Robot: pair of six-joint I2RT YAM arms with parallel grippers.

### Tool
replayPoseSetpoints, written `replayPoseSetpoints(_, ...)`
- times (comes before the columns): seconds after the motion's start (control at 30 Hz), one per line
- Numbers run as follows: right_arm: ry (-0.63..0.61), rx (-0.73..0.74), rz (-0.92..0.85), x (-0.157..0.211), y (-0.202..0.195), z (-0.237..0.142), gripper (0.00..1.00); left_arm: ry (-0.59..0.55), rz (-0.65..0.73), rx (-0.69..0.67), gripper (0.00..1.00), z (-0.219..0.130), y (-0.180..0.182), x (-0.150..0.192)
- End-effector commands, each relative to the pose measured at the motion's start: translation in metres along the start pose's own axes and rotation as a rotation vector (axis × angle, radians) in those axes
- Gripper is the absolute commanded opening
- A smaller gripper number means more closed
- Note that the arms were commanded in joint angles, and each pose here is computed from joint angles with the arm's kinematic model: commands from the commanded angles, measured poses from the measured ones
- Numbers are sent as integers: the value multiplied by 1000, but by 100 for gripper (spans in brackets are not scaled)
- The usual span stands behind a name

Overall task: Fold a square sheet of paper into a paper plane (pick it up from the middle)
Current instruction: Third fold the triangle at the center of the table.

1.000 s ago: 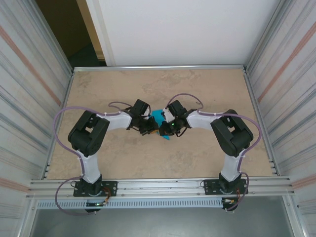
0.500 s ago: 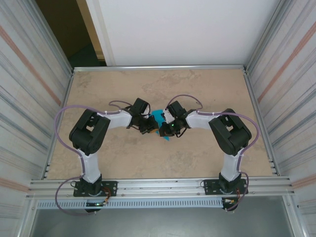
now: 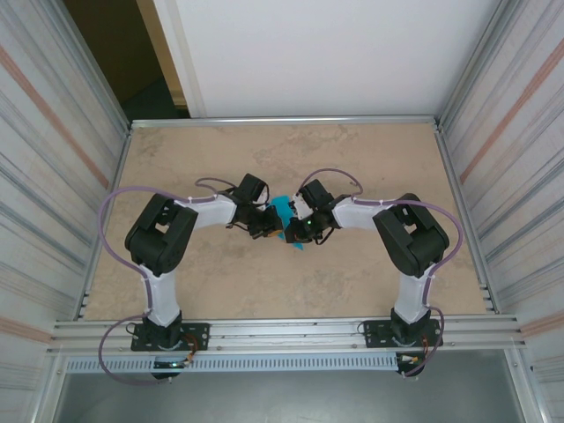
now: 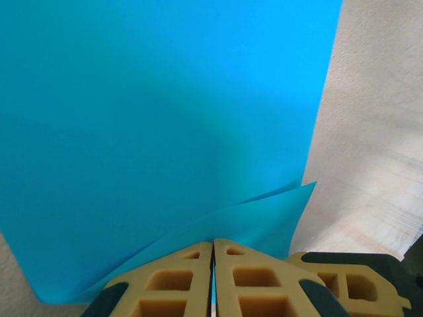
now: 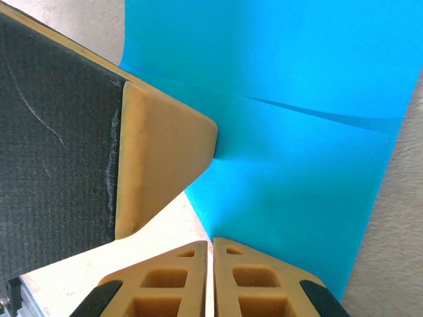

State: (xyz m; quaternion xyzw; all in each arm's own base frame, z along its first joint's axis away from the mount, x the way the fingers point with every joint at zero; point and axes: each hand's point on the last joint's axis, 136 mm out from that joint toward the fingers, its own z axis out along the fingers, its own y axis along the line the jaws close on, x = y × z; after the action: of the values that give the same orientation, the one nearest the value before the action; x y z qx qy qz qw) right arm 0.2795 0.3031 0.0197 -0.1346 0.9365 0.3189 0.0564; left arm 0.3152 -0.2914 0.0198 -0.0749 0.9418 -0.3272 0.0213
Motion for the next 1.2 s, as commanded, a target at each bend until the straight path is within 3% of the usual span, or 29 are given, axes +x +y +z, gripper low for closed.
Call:
replayPoseSetpoints(0.0, 10, -41, 1, 1, 4, -7, 11, 28, -25, -104, 10, 6, 29, 5)
replayPoseSetpoints(0.8, 31, 56, -24, 9, -14, -16, 10, 44, -29, -211, 8, 11, 54, 5)
replayPoseSetpoints(1.17, 4, 6, -69, 5, 4, -28, 12, 64, -24, -234, 8, 14, 60, 8)
